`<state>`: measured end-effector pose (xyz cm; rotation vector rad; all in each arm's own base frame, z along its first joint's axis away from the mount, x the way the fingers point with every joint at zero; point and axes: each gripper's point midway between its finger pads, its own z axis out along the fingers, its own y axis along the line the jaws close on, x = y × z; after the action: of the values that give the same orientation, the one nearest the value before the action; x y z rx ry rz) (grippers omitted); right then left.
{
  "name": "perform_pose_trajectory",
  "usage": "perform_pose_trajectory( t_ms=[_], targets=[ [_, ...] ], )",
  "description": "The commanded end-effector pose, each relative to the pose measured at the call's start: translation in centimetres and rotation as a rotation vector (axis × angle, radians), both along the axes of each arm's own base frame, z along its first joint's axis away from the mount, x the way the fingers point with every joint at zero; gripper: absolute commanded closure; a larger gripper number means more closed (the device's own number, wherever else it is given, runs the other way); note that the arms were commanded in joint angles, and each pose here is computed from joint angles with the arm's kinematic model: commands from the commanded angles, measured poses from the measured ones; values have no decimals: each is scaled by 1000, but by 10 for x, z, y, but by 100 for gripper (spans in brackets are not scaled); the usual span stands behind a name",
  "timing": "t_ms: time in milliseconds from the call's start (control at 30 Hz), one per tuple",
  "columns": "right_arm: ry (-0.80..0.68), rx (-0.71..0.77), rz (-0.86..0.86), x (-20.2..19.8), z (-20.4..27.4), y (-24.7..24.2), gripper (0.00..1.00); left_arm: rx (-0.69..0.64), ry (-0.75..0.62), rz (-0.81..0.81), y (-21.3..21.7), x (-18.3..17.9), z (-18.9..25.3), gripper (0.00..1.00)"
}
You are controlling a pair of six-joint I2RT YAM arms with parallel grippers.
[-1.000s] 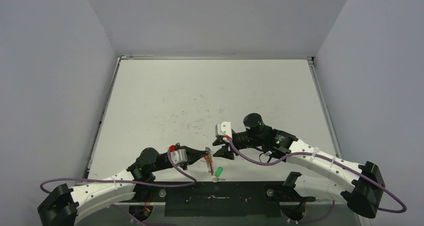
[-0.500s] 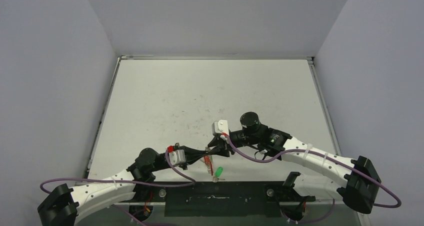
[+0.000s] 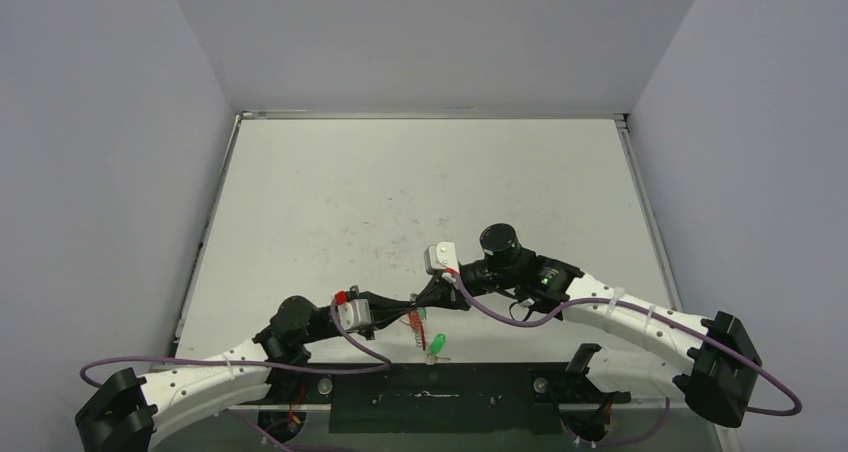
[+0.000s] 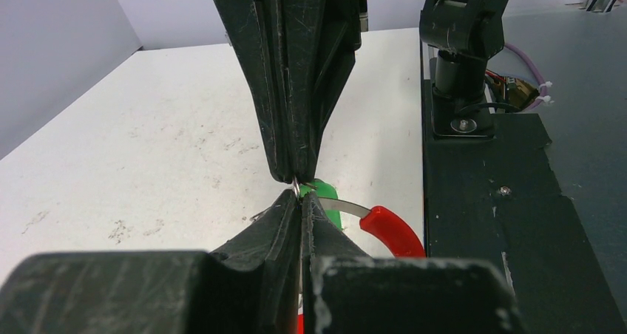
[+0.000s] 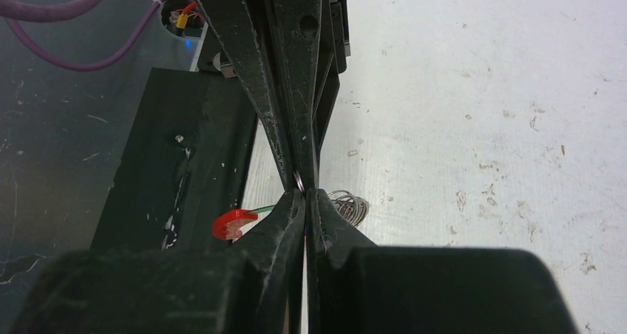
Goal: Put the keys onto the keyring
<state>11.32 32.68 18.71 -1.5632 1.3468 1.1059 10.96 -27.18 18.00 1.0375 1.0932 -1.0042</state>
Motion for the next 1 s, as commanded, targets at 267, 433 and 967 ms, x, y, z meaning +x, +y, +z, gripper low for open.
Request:
perform_pose_trajectory(
  t_ms=[267, 433, 967],
  targets=[
    [-30, -5, 16, 4, -3, 3, 67, -93, -53, -3, 1, -2, 31, 100],
    [-29, -6, 16, 5, -3, 4, 74, -89, -52, -9, 0, -3, 32, 100],
    [-35, -3, 4, 5, 4, 2, 100, -73, -42, -1, 1, -1, 28, 100]
  ],
)
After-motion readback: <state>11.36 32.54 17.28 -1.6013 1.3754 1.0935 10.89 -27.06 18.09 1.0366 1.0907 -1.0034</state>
